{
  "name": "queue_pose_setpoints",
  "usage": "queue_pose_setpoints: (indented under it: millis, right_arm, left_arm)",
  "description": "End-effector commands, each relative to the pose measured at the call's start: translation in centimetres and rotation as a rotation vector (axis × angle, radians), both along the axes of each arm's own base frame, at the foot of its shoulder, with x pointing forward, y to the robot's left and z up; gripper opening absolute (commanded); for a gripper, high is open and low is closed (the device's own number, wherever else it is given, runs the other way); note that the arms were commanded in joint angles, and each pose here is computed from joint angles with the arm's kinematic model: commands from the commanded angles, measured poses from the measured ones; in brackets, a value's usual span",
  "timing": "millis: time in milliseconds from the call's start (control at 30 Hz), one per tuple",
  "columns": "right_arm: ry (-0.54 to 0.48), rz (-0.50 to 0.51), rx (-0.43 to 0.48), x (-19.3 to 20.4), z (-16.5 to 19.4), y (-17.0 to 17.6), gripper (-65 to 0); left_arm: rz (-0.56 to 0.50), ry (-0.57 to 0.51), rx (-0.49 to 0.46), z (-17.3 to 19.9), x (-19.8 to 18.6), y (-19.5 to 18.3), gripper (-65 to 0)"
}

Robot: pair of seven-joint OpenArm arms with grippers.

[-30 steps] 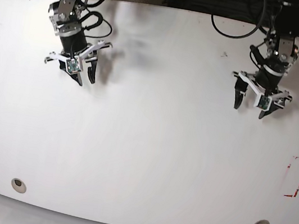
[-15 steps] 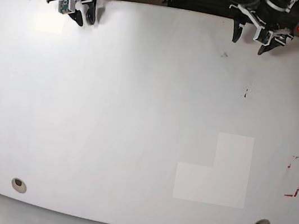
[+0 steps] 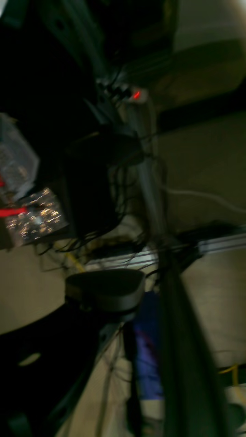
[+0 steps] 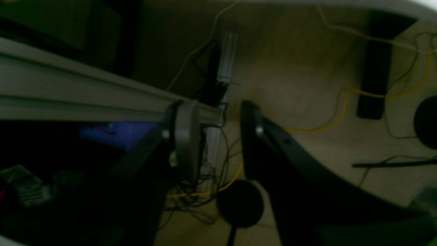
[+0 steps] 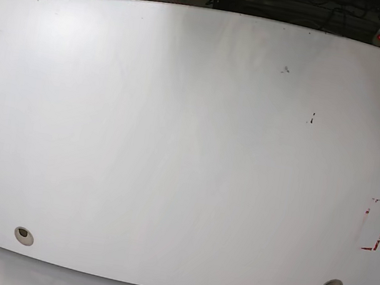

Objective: Fold the T-shirt properly

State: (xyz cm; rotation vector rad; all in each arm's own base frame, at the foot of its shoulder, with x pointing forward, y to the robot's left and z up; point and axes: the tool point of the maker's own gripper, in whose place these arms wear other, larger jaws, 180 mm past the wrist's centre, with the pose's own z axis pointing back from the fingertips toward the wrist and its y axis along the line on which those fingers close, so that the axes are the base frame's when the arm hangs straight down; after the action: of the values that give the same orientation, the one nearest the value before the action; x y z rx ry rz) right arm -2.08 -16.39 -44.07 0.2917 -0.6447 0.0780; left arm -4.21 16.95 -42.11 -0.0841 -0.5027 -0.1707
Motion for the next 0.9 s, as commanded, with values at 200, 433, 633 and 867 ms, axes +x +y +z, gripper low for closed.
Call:
queue_pose_setpoints:
  millis: [200, 433, 633, 867]
  right_arm:
    - [0.251, -0.026, 0.051, -7.5, -6.5, 1.1, -46.9]
    - [0.326, -0.082, 0.037, -6.9, -11.5, 0.0, -46.9]
    - [0.384, -0.132, 0.027, -5.6, -15.0, -0.9, -46.9]
    - [0.439, -0.181, 0.022, -3.9, -17.7, -1.6, -46.9]
  left_arm:
    - [0.094, 0.146, 0.031, -6.4, -3.9, 2.5, -21.2]
    - [0.150, 0.242, 0.045, -12.7, -4.0, 4.6, -21.4]
    - [0.142, 0.330, 0.038, -16.8, -3.7, 5.0, -21.7]
    - [0.161, 0.440, 0.014, -20.9, -2.4, 4.2, -21.7]
